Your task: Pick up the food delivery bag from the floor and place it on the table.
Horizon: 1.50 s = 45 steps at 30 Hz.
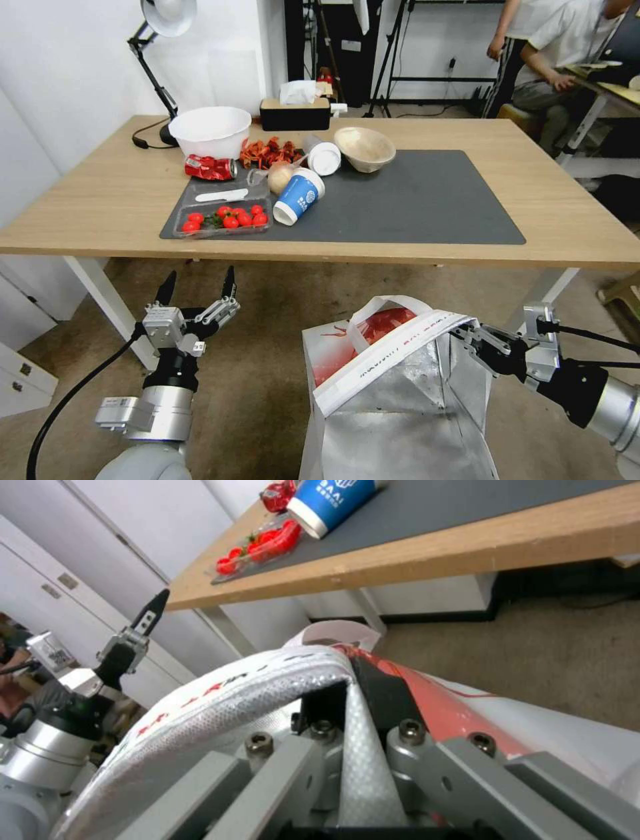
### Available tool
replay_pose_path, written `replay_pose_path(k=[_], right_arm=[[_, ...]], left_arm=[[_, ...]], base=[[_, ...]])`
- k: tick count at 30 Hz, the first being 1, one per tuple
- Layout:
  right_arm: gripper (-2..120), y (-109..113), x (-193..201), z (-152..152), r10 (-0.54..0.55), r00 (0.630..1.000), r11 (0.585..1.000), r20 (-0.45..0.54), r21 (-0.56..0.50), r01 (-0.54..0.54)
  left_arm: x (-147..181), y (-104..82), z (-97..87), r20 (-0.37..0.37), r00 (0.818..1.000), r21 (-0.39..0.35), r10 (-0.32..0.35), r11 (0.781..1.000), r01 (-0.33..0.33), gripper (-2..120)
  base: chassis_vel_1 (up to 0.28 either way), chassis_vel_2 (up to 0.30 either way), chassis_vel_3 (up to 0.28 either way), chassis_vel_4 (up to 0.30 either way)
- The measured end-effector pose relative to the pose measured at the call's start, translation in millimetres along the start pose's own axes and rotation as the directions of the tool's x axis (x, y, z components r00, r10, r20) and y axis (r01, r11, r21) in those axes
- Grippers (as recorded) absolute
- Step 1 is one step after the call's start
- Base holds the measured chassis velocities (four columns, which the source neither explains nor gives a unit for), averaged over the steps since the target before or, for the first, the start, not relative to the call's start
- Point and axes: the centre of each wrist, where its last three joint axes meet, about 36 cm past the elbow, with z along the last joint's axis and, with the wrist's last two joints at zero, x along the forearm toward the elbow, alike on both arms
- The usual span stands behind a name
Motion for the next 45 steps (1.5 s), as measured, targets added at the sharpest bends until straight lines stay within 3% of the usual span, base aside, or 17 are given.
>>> replay_pose_path(k=[45], right_arm=[[0, -1.6, -0.4, 0.6, -0.002, 1.000, 1.000, 0.005, -0.001, 0.002]], left_arm=[[1.2, -0.1, -2.4, 0.000, 1.000, -0.005, 0.007, 1.000, -0.007, 100]], base=[[0.000, 0.000, 0.000, 0.000]])
